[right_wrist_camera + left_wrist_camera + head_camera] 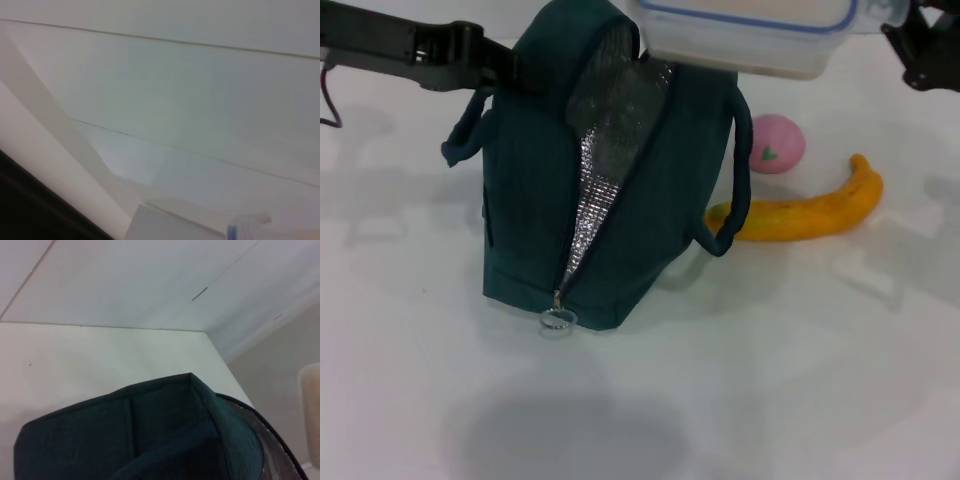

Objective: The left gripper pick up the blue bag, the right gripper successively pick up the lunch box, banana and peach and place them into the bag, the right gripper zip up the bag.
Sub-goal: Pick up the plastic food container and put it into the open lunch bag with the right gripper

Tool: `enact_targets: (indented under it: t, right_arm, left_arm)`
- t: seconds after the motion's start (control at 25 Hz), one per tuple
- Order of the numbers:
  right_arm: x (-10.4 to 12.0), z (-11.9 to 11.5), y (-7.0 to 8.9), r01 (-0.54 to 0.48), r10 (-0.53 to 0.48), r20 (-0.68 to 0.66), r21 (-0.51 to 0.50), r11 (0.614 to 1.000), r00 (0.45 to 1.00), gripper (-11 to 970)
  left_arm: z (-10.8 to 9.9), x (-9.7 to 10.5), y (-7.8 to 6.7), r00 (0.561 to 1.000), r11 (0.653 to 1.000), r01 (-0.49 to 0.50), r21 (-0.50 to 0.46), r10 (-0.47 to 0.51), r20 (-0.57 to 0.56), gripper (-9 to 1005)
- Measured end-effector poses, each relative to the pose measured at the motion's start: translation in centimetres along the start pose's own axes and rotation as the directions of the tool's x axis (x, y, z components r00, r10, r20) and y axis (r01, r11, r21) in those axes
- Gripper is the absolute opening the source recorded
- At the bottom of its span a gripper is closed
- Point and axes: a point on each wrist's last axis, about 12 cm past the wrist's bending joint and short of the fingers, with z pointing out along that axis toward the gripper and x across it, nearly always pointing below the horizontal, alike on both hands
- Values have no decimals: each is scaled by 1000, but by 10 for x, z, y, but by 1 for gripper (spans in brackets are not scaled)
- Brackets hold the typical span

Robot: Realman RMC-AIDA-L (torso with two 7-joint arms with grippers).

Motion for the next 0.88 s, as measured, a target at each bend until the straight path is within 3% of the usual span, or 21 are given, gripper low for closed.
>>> enact_targets:
  t: [0.44,0.88]
  right_arm:
    - [17,-7,-20,-47,49,-11,138,989,999,187]
    - [17,-8,-28,-34,42,-33,216,976,999,208]
  left_arm:
    - [-1,0,0,1000,1000,0,5,0,13,36]
    - [2,-1,-2,999,999,-11,33,10,33,37]
